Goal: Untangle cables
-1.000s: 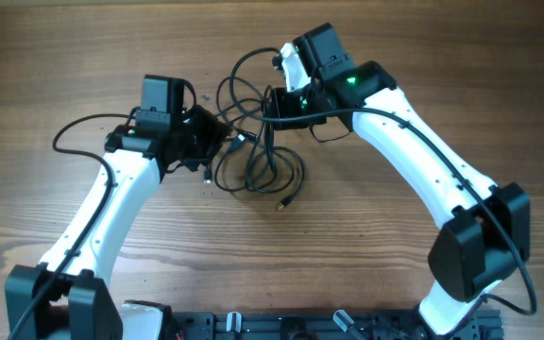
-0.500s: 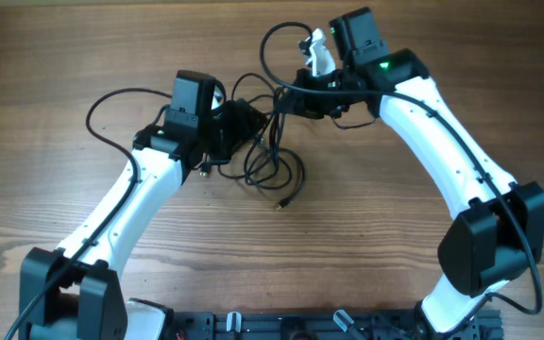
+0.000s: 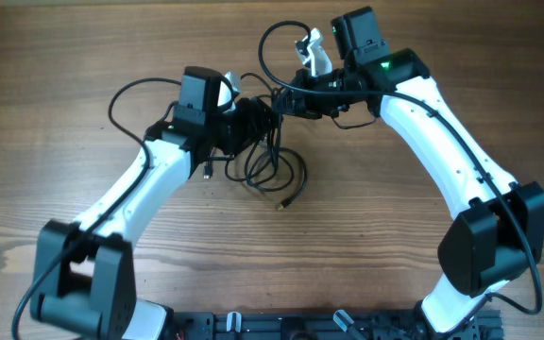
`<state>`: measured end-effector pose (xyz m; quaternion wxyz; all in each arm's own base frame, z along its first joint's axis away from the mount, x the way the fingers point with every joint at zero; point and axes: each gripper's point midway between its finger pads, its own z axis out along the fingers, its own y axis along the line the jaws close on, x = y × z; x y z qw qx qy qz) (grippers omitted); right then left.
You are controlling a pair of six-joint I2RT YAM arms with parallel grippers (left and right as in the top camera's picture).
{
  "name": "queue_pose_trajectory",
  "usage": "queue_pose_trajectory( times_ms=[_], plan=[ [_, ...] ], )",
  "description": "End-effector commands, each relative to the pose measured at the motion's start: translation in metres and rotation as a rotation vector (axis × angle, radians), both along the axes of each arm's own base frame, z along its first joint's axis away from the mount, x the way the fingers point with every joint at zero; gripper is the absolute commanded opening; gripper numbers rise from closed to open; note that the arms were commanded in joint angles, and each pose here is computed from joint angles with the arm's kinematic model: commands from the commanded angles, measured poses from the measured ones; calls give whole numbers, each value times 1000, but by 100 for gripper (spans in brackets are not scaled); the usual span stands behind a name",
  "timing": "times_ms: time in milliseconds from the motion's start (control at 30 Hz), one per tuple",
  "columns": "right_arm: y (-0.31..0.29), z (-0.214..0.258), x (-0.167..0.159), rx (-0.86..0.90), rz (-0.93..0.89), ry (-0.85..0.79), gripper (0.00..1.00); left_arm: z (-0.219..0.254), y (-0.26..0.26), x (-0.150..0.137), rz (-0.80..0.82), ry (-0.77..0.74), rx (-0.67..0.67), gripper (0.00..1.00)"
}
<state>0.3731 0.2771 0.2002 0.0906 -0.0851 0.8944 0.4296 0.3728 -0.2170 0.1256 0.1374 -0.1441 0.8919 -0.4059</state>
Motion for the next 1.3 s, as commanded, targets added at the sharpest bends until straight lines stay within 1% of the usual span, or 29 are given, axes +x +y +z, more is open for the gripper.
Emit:
queue_pose_trajectory(
  times_ms=[0,33,167,233,300,400,467,500,600,700,733,800,833,900,933,1000,1033,1133,1200,1233,1267],
  plan=[
    [11,36,-9,116,73,-47,4,-27,-7,-7,-35,66,10,53],
    [11,39,-9,125,77,-50,4,-28,-7,-7,-35,69,11,47],
    [-8,61,-3,126,29,-116,4,-32,0,-2,-8,66,31,5],
    [-35,74,8,54,-70,-194,4,-32,6,1,7,67,31,4],
    [-73,83,21,-83,-218,-278,4,-32,10,4,20,68,30,4],
    [-148,88,35,-403,-505,-384,4,-29,12,4,14,73,5,4],
    [-186,87,35,-567,-651,-393,4,-23,13,4,-2,74,-34,4],
    [-204,83,34,-649,-716,-383,4,-16,14,4,-17,66,-71,4],
    [-216,69,32,-733,-737,-351,4,24,20,7,-71,-3,-220,4],
    [-228,52,35,-810,-772,-311,4,84,45,6,-130,-120,-387,4],
    [-239,42,39,-856,-808,-283,4,113,63,1,-140,-158,-463,4],
    [-252,26,44,-883,-836,-231,4,143,89,-7,-148,-211,-523,4],
    [-259,18,47,-893,-848,-205,4,152,101,-9,-139,-236,-532,4],
    [-273,5,50,-891,-860,-154,4,161,121,-11,-112,-266,-538,4],
    [-272,0,51,-840,-826,-125,4,162,132,-9,-85,-271,-538,4],
    [-238,-2,56,-652,-577,-155,4,159,141,-8,-54,-262,-537,4],
    [-209,4,55,-520,-405,-209,4,159,141,-7,-51,-270,-531,4],
    [-163,20,39,-295,-138,-293,4,157,143,-4,-45,-293,-509,4],
    [-166,18,39,-311,-160,-272,4,157,145,-3,-48,-326,-485,4],
    [-186,9,43,-393,-294,-197,4,155,148,-1,-33,-331,-475,4],
    [-221,-3,45,-531,-511,-93,4,149,156,4,7,-334,-443,4]
  ],
)
